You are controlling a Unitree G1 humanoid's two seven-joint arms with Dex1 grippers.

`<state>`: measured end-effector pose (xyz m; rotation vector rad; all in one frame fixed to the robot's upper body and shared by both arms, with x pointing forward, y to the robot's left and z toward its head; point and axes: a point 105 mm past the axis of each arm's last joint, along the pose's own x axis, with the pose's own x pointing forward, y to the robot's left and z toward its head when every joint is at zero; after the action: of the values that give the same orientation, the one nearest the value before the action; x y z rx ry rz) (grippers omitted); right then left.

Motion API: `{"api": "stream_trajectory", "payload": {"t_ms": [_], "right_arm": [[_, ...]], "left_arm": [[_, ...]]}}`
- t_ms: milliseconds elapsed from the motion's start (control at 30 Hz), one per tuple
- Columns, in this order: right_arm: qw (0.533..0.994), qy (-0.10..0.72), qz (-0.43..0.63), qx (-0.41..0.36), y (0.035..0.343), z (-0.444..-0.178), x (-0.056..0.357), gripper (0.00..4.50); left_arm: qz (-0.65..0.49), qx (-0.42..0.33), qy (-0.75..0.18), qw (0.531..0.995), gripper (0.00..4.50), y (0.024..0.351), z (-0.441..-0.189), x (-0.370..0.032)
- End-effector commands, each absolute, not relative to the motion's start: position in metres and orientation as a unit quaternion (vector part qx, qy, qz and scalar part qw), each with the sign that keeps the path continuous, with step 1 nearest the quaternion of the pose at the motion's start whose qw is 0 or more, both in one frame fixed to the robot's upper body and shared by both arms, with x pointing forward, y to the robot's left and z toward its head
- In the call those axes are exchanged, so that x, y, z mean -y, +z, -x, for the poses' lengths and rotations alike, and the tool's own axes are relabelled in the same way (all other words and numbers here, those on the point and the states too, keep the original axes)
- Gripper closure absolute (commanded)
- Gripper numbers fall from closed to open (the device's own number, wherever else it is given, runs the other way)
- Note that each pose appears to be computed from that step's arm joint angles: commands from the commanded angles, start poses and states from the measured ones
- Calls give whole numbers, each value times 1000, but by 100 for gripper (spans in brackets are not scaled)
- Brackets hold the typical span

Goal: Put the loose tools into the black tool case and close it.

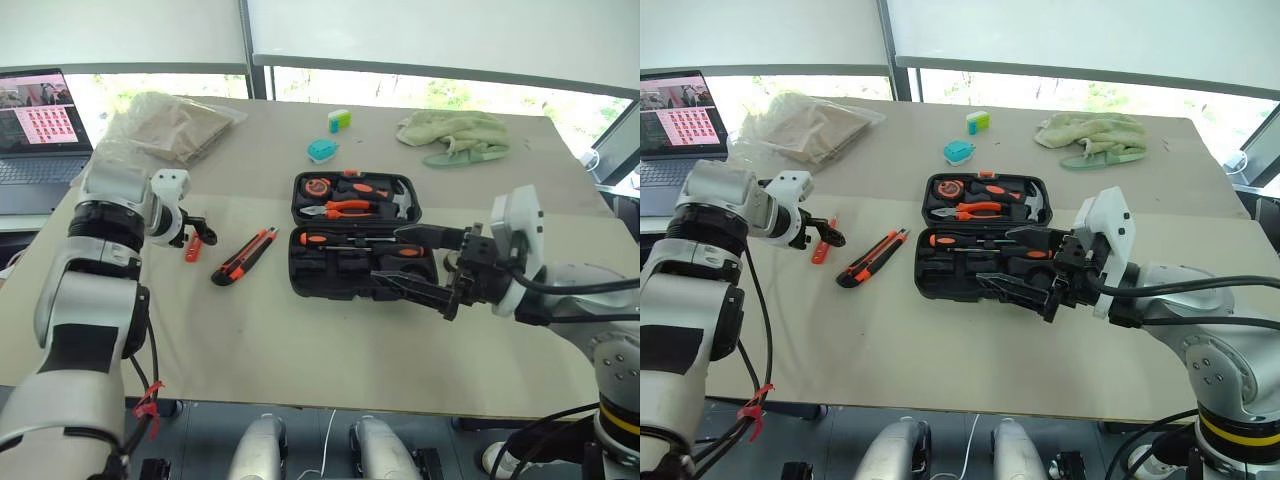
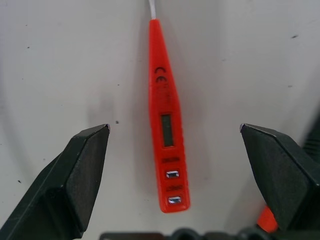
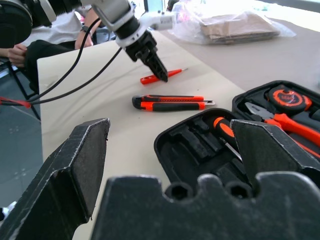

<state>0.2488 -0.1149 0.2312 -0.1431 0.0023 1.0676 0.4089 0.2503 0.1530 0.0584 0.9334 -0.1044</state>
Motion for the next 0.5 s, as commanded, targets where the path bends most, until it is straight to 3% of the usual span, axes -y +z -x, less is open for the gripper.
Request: {"api": "stream_trajectory", "payload": {"t_ms": [33, 67, 100, 133, 433, 500], "right_arm": [[857, 508, 77, 30, 242, -241, 112, 1], [856, 510, 77, 32, 243, -239, 111, 1], [855, 512, 77, 34, 244, -238, 110, 0], [855, 513, 76, 36, 245, -238, 109, 0], [860, 504, 70, 33, 244, -236, 112, 0], [861, 502, 69, 30, 242, -234, 113, 0]], "left_arm": [[-31, -453, -56, 889, 0, 153, -412, -246], [-34, -462, -59, 885, 0, 147, -410, -244], [-37, -471, -59, 880, 41, 142, -409, -243], [-44, -477, -57, 876, 52, 136, -408, -244], [-37, -482, -42, 874, 388, 127, -406, -251], [-36, -482, -38, 875, 409, 126, -405, -254]]}}
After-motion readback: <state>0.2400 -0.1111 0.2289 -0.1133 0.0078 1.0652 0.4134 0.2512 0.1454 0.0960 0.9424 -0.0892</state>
